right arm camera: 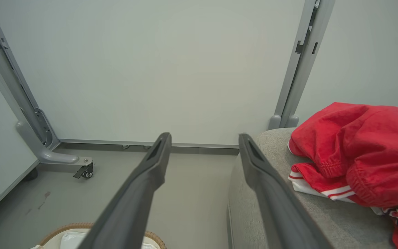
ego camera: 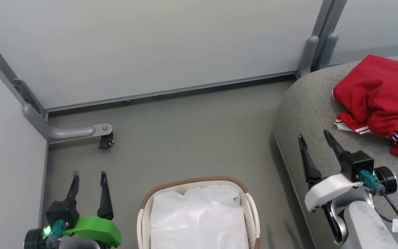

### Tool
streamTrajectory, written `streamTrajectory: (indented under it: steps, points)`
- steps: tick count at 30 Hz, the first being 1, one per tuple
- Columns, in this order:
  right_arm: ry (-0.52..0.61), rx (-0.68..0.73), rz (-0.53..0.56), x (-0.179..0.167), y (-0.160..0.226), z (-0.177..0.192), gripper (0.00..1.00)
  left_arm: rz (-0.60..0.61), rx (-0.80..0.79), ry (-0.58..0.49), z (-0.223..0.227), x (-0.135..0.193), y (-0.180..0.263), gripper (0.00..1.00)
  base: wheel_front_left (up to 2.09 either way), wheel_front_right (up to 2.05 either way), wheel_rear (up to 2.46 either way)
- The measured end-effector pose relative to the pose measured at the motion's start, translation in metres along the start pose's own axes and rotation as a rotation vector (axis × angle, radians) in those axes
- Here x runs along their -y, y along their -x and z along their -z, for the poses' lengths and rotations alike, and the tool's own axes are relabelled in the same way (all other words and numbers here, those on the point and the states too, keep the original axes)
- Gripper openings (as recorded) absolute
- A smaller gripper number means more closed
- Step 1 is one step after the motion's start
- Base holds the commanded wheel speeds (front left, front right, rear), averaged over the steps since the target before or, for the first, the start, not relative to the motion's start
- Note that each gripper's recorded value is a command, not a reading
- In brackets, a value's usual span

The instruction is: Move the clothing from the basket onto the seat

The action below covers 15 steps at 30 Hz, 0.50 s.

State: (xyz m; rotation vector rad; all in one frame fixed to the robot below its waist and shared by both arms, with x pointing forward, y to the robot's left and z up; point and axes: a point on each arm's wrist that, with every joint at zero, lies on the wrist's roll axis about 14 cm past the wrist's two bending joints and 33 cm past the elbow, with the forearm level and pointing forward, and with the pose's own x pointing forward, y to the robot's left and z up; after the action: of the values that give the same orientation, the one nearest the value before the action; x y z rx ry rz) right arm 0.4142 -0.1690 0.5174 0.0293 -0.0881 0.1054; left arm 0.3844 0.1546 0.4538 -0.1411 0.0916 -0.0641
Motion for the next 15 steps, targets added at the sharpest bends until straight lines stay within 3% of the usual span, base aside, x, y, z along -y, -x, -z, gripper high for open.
streamTrajectory:
  steps: [12, 13, 15]
  points:
    - [-0.033, -0.025, -0.006, -0.006, 0.011, 0.009, 1.0, -0.011, 0.005, 0.061, 0.001, -0.007, 0.014, 1.0, 0.0, 0.0, 0.0]
    - [-0.036, -0.027, -0.006, -0.006, 0.012, 0.01, 0.0, -0.006, 0.005, 0.066, 0.001, -0.006, 0.015, 0.0, 0.0, 0.0, 0.0]
    - [-0.042, -0.052, -0.004, -0.007, 0.015, 0.018, 0.0, -0.009, -0.013, 0.068, 0.007, -0.006, 0.016, 0.0, 0.0, 0.0, 0.0]
